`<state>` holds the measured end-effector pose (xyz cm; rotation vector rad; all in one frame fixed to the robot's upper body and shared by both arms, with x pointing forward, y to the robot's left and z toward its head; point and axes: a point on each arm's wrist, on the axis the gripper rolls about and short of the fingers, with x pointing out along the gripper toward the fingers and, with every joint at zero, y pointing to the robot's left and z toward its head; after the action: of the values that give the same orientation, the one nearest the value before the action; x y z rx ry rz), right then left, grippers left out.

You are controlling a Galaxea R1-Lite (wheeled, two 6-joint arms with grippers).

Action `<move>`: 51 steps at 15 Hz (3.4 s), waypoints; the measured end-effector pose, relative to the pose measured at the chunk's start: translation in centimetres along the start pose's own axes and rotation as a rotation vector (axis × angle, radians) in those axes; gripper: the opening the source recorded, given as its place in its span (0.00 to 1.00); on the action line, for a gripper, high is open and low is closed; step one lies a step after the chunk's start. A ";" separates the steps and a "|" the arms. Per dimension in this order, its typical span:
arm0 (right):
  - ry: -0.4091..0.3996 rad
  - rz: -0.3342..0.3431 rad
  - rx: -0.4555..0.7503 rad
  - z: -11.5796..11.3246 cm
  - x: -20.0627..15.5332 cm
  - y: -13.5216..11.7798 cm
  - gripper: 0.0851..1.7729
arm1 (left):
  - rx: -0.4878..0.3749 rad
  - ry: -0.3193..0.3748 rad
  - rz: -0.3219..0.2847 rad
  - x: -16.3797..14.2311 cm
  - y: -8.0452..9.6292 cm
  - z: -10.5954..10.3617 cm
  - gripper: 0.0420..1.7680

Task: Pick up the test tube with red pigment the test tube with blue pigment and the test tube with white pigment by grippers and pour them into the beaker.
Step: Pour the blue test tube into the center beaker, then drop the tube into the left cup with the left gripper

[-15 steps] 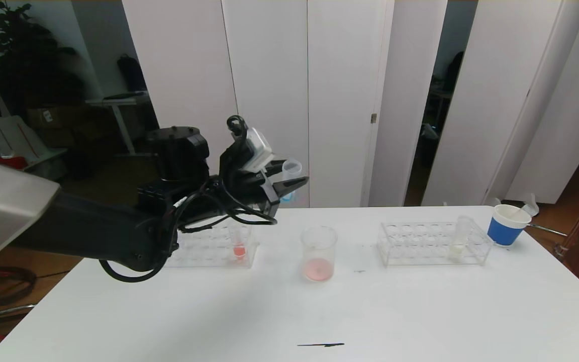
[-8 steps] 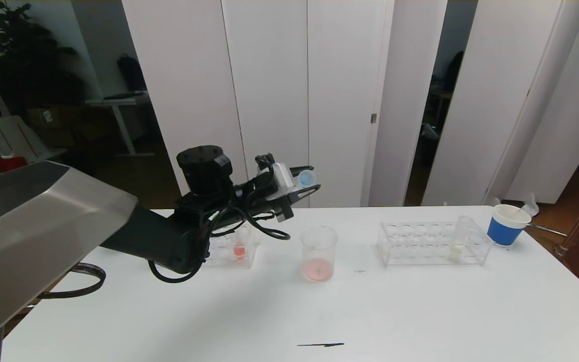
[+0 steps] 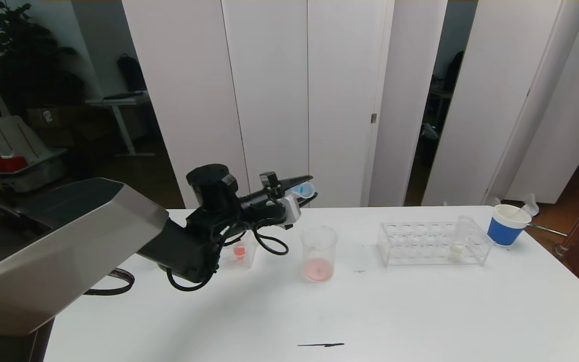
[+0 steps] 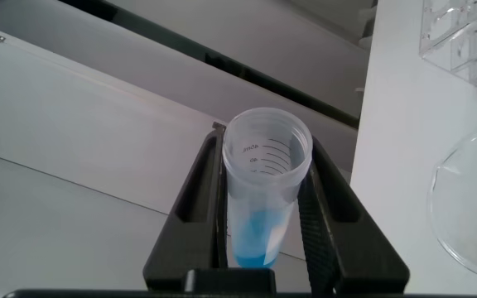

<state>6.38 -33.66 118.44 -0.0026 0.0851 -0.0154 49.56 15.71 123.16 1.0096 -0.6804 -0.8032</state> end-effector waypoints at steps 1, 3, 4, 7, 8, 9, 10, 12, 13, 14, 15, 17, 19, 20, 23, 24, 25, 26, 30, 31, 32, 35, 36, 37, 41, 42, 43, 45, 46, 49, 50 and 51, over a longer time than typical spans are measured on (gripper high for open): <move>0.000 0.000 0.000 0.0 0.0 0.0 0.99 | 0.034 -0.009 0.024 0.0 -0.1 -0.2 0.31; 0.000 0.000 0.000 0.0 0.0 0.0 0.99 | 0.081 -0.021 0.063 0.2 -0.7 -0.3 0.31; 0.000 0.000 0.000 0.0 0.0 0.0 0.99 | 0.106 -0.012 0.067 0.2 -1.1 -0.4 0.31; 0.000 0.000 0.000 0.0 0.0 0.0 0.99 | 0.176 -0.003 0.097 0.2 -1.7 -0.8 0.31; 0.001 0.000 0.000 0.0 0.0 0.0 0.99 | 0.209 0.006 0.108 0.2 -1.8 -1.0 0.31; 0.001 0.000 0.000 0.0 0.0 0.0 0.99 | 0.237 0.020 0.115 0.1 -1.9 -1.2 0.31; 0.000 0.000 0.000 0.0 0.0 0.0 0.99 | 0.264 0.033 0.124 0.1 -1.9 -1.3 0.31; 0.001 0.000 0.000 0.0 0.0 0.0 0.99 | 0.295 0.037 0.131 0.2 -2.2 -1.4 0.31; 0.000 0.000 0.000 0.0 0.0 0.0 0.99 | 0.304 0.041 0.132 0.3 -2.3 -1.4 0.31; 0.000 0.000 0.000 0.0 0.0 0.0 0.99 | 0.313 0.048 0.132 0.5 -2.5 -1.5 0.31; 0.001 0.000 0.000 0.0 0.0 0.0 0.99 | 0.319 0.052 0.132 0.5 -2.6 -1.5 0.31; 0.000 0.000 0.000 0.0 0.0 0.0 0.99 | 0.321 0.054 0.130 0.6 -2.8 -1.6 0.31; 0.000 0.000 0.000 0.0 0.0 0.0 0.99 | 0.326 0.052 0.130 0.7 -2.9 -1.6 0.31; 0.000 0.000 0.000 0.0 0.0 0.0 0.99 | 0.331 0.054 0.130 0.7 -2.9 -1.6 0.31; 0.000 0.000 -0.001 0.0 0.0 0.0 0.99 | 0.335 0.052 0.132 0.7 -2.9 -1.6 0.31; 0.000 0.000 0.000 0.0 0.0 0.0 0.99 | 0.337 0.052 0.133 0.7 -2.9 -1.6 0.31; 0.001 0.000 0.000 0.0 0.0 0.0 0.99 | 0.340 0.052 0.134 0.7 -2.8 -1.6 0.31; 0.001 0.000 0.000 0.0 0.0 0.0 0.99 | 0.342 0.052 0.135 0.7 -2.8 -1.6 0.31; 0.001 0.000 0.000 0.0 0.0 0.0 0.99 | 0.355 0.050 0.143 0.8 -2.6 -1.6 0.31; 0.000 0.000 0.000 0.0 0.0 0.0 0.99 | 0.361 0.049 0.146 0.8 -2.5 -1.5 0.31; 0.000 0.000 0.000 0.0 0.0 0.0 0.99 | 0.369 0.049 0.148 0.9 -2.4 -1.5 0.31; 0.000 0.000 0.000 0.0 0.0 0.0 0.99 | 0.388 0.050 0.155 0.8 -2.1 -1.5 0.31; 0.000 0.000 0.000 0.0 0.0 0.0 0.99 | 0.391 0.050 0.157 0.8 -2.0 -1.5 0.31; 0.000 0.000 -0.001 0.0 0.0 0.0 0.99 | 0.398 0.050 0.159 0.8 -1.9 -1.4 0.31; 0.000 0.000 0.000 0.0 0.0 0.0 0.99 | 0.414 0.050 0.161 0.9 -1.6 -1.3 0.31; 0.001 0.000 0.000 0.0 0.0 0.0 0.99 | 0.418 0.050 0.163 0.9 -1.5 -1.2 0.31; 0.000 0.000 0.000 0.0 0.0 0.0 0.99 | 0.421 0.049 0.166 0.9 -1.3 -1.1 0.31; 0.000 0.000 0.000 0.0 0.0 0.0 0.99 | 0.428 0.048 0.169 0.8 -1.2 -1.0 0.31; 0.000 0.000 -0.001 0.0 0.0 0.0 0.99 | 0.429 0.048 0.170 0.8 -1.1 -1.0 0.31; 0.000 0.000 0.000 0.0 0.0 0.0 0.99 | 0.435 0.047 0.173 0.8 -1.0 -0.9 0.31; 0.000 0.000 -0.001 0.0 0.0 0.0 0.99 | 0.440 0.048 0.174 0.8 -0.9 -0.9 0.31; 0.000 0.000 0.000 0.0 0.0 0.0 0.99 | 0.442 0.048 0.175 0.8 -0.9 -0.9 0.31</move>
<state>6.38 -33.66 118.44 -0.0030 0.0851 -0.0150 50.53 15.18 122.10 1.3405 -0.9146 -0.4816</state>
